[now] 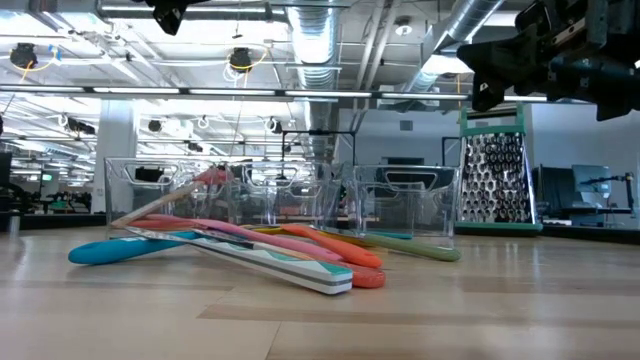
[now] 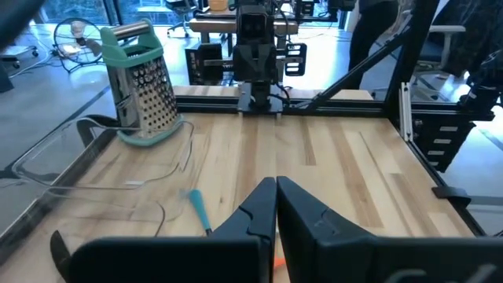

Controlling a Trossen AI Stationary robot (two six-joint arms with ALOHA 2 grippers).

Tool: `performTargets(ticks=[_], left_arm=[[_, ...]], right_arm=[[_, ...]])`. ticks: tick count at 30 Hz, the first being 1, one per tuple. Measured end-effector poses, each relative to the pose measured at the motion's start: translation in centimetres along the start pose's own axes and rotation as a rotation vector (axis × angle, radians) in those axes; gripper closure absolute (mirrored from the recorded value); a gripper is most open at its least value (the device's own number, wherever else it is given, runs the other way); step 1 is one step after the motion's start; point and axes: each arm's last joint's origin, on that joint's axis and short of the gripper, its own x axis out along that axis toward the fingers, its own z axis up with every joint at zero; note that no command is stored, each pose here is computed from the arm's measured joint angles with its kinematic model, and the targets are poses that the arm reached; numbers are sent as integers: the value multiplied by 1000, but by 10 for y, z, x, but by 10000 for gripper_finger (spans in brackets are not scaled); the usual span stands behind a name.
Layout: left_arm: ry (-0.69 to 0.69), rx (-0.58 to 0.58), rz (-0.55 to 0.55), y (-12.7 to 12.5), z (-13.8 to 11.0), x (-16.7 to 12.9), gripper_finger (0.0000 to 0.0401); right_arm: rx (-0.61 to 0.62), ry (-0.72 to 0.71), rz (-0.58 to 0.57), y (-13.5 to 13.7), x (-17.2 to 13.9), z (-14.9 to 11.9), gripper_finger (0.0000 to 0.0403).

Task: Pick & Place Kitchen Items
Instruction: Put the orange spatula into the left transparent bin

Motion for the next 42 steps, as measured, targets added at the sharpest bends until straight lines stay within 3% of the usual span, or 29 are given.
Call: performTargets(ticks=[8, 18, 23, 29, 36, 42], left_arm=[[0, -1, 0, 0, 0, 0, 400], [3, -26, 0, 0, 0, 0, 399], [21, -23, 2, 0, -2, 0, 399], [78, -9, 6, 1, -8, 0, 399], [100, -32, 8, 1, -10, 0, 399], [125, -26, 11, 1, -12, -1, 399]], right_arm=[[52, -5, -12, 0, 0, 0, 403], [176, -41, -273, -4, 0, 1, 403], [195, -30, -322, 6, 7, 2, 403], [193, 53, -367, 22, 35, 8, 403], [185, 102, -334, 35, 85, 14, 403], [306, 260, -397, 41, 118, 12, 403]])
